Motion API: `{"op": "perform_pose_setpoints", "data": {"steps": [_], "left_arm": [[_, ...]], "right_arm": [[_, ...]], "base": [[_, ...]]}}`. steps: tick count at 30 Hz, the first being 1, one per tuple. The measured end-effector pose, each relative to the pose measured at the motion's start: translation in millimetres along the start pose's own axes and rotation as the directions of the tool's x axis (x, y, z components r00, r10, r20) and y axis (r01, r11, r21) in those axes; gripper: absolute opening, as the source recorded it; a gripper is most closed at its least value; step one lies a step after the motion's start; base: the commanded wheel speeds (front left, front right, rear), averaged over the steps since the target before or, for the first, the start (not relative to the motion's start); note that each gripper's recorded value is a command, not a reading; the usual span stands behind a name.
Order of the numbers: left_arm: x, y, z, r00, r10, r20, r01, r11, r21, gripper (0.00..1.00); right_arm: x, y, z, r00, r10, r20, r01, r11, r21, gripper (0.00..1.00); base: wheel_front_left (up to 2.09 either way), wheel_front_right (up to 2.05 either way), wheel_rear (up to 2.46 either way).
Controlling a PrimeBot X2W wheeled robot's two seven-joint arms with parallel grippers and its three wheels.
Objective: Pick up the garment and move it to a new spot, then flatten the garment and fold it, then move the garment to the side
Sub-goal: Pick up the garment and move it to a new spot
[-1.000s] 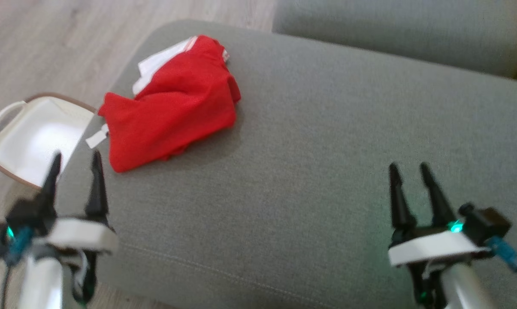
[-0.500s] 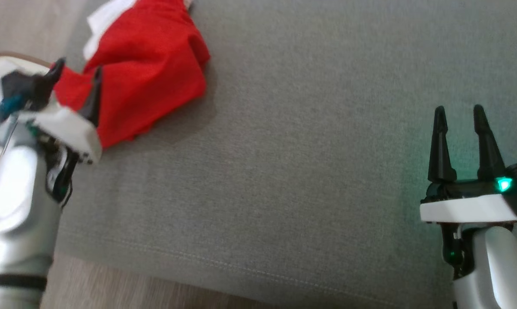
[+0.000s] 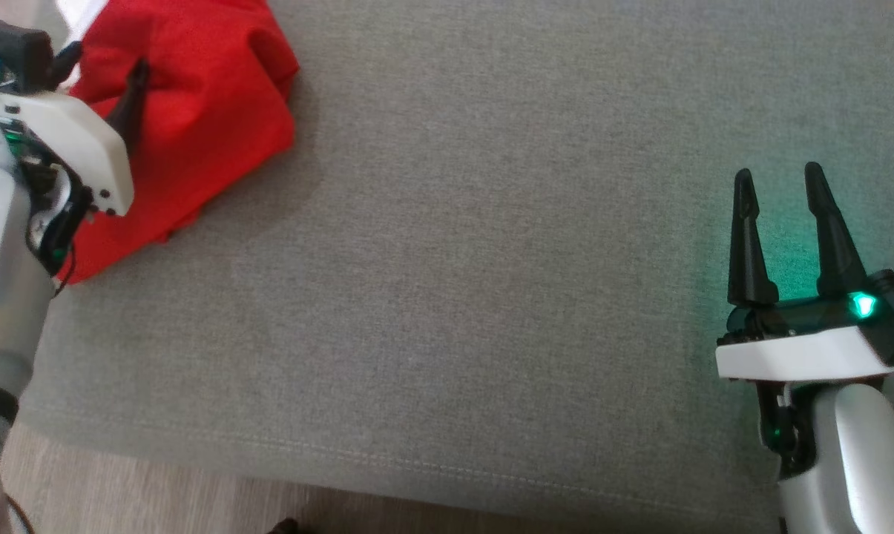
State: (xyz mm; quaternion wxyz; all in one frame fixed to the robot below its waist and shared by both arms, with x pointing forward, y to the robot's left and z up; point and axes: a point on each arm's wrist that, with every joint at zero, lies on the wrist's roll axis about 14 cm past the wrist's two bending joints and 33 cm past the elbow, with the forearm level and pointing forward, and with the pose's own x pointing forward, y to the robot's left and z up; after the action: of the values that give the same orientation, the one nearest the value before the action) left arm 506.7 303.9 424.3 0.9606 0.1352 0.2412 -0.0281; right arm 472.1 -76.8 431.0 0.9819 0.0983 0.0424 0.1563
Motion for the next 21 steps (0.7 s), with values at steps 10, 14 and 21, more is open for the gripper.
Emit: {"op": "perform_pose_setpoints", "data": {"steps": [10, 14, 21], "left_arm": [[18.4, -5.7, -9.2, 0.999, -0.019, -0.047, 0.018, 1.000, -0.025, 0.05], [14.1, -2.9, -2.6, 1.000, -0.009, 0.000, 0.009, 0.999, -0.052, 0.00], [-2.6, 17.7, 47.3, 0.983, 0.040, 0.178, -0.032, 0.998, -0.049, 0.00]], "right_arm": [[1.5, -8.2, -4.6, 1.000, -0.017, -0.012, 0.017, 1.000, -0.009, 1.00], [-0.2, -6.0, -0.9, 1.000, -0.013, -0.006, 0.013, 1.000, -0.011, 1.00], [-5.6, 3.8, 12.3, 1.000, 0.003, 0.025, -0.004, 1.000, 0.008, 1.00]], "base": [[0.00, 0.00, 0.00], [0.00, 0.00, 0.00], [0.00, 0.00, 0.00]]}}
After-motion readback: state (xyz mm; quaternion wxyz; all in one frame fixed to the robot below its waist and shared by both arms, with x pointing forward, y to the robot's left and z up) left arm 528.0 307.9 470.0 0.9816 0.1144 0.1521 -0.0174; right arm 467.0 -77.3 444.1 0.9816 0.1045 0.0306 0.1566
